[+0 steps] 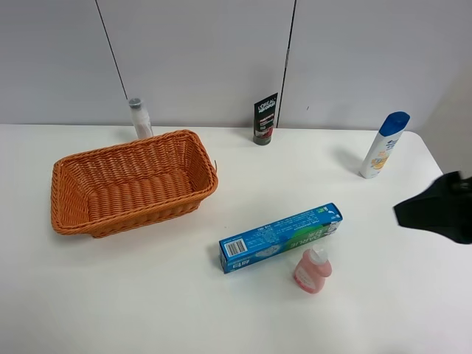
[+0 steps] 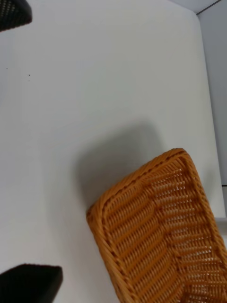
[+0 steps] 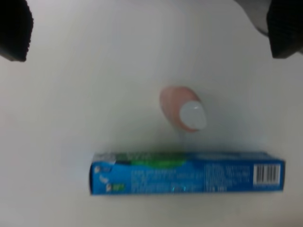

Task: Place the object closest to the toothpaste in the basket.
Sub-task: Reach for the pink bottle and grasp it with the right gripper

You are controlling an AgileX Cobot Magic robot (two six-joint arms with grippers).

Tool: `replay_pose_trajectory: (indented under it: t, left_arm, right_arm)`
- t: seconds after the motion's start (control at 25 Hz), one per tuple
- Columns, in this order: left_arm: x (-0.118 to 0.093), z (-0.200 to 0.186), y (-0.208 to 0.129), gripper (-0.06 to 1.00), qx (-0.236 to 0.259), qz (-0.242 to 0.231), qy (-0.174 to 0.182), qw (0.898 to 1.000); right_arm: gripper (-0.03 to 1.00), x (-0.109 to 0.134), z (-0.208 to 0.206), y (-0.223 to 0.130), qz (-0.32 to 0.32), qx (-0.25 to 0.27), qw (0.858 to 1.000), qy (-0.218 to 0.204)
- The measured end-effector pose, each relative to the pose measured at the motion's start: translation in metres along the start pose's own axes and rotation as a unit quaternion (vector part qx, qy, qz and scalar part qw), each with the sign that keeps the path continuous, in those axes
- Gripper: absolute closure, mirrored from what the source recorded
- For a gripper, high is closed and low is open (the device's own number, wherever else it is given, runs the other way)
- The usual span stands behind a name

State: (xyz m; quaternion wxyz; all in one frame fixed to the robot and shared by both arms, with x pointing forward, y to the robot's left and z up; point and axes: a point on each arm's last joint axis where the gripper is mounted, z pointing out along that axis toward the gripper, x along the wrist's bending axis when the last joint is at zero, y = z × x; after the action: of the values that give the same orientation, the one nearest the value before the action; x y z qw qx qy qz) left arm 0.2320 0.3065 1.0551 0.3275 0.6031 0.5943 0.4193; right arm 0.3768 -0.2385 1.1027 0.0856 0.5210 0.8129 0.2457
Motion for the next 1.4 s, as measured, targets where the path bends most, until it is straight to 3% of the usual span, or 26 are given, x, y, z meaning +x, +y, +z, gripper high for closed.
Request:
replay_pose_trajectory:
  t: [0.2, 0.52, 0.88, 1.2, 1.4]
  left_arm:
    - [0.000, 0.000, 0.000, -0.05, 0.000, 0.000, 0.000, 1.000]
    - [0.000, 0.000, 0.000, -0.05, 0.000, 0.000, 0.000, 1.000]
    - [0.000, 0.000, 0.000, -0.05, 0.000, 0.000, 0.000, 1.000]
    - [0.000, 0.000, 0.000, -0.05, 0.000, 0.000, 0.000, 1.000]
    - [0.000, 0.000, 0.000, -0.05, 0.000, 0.000, 0.000, 1.000]
  right_arm:
    - [-0.03, 0.009, 0.072, 0.025, -0.042, 0.109, 0.993, 0.022]
    - [-0.03, 0.036, 0.160, 0.027, -0.109, 0.213, 0.970, 0.029]
    - [-0.02, 0.040, 0.201, 0.020, -0.129, 0.255, 0.958, 0.020]
    - [0.05, 0.042, 0.219, 0.014, -0.129, 0.274, 0.953, 0.019]
    - [0.23, 0.041, 0.222, 0.013, -0.128, 0.278, 0.952, 0.019]
